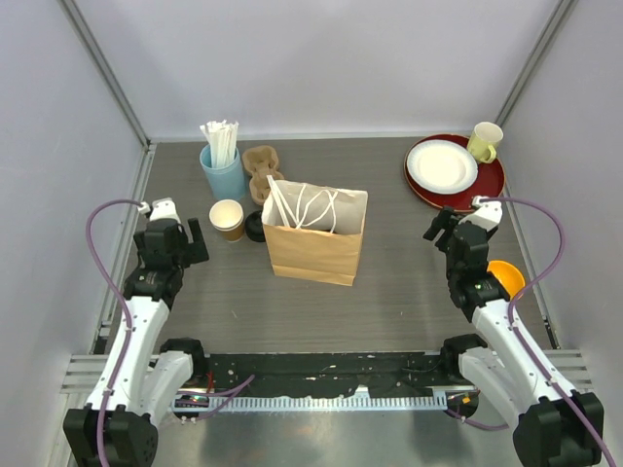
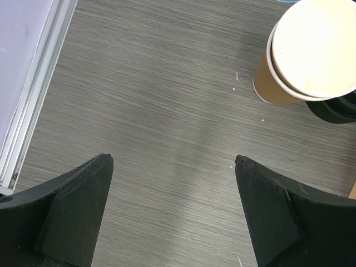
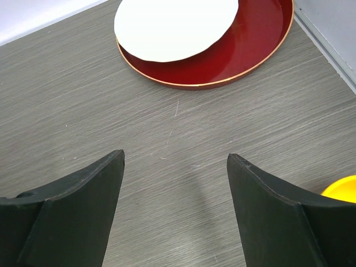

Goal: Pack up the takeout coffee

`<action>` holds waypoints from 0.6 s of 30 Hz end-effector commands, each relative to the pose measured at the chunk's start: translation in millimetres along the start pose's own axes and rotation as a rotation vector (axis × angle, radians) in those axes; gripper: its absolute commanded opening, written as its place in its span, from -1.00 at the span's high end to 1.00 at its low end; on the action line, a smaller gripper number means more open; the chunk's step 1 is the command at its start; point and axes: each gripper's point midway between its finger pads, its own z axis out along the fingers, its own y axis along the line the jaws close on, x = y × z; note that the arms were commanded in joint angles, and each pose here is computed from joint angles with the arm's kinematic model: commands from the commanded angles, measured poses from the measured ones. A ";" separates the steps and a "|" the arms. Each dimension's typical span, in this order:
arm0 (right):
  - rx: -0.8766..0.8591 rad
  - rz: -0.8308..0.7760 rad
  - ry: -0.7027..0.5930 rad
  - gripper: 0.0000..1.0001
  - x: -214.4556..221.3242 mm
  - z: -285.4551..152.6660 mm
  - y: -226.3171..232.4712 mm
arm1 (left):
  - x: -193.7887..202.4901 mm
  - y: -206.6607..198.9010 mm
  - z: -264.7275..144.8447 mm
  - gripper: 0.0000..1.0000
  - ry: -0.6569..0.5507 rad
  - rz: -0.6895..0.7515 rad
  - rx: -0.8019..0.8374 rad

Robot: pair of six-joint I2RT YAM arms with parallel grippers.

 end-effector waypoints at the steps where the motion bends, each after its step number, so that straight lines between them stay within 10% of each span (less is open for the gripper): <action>1: 0.025 0.063 -0.078 -0.59 -17.9 -1.4 -3.1 | -12.6 0.7 6.5 -0.89 -0.068 -0.013 -0.013; 18: 0.074 0.095 -0.076 -0.59 -4.5 -7.5 -17.7 | -12.0 9.4 6.2 -0.83 -0.073 -0.092 -0.077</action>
